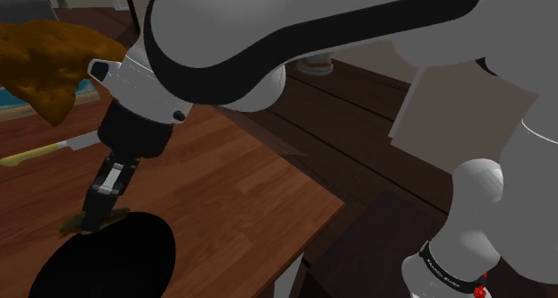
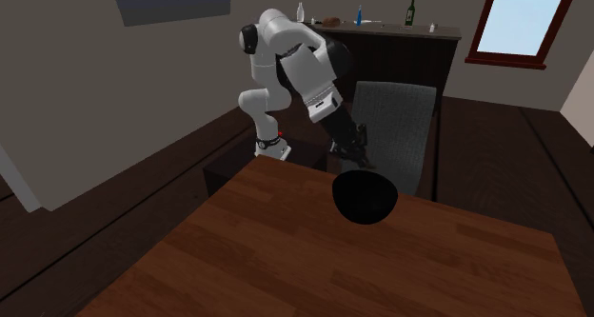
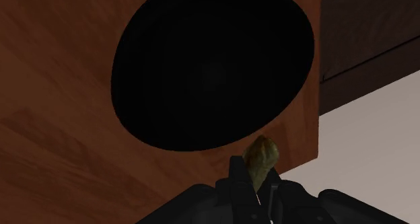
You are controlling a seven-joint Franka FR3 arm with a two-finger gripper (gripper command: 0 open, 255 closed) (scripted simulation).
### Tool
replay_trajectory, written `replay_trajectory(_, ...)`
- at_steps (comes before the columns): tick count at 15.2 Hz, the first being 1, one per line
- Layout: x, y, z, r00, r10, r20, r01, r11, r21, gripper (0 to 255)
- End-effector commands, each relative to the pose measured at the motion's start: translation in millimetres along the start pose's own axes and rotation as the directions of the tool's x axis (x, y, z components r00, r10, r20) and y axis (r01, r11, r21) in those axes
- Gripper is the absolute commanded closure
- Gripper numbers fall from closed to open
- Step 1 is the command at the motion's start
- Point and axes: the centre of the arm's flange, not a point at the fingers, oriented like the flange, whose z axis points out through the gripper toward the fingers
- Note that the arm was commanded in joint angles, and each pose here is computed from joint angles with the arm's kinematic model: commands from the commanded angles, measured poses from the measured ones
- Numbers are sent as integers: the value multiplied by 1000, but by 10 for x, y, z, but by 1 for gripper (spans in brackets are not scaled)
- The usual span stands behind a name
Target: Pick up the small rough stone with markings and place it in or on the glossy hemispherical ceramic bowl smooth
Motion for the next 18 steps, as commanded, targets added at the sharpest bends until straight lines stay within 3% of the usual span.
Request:
replay_trajectory(1,57,-105,154,1000,2,-1,-2,1000,0,255)
replay_trajectory(14,-320,110,705,1000,2,-1,-2,1000,0,255)
replay_trajectory(18,-320,110,705,1000,2,-1,-2,1000,0,255)
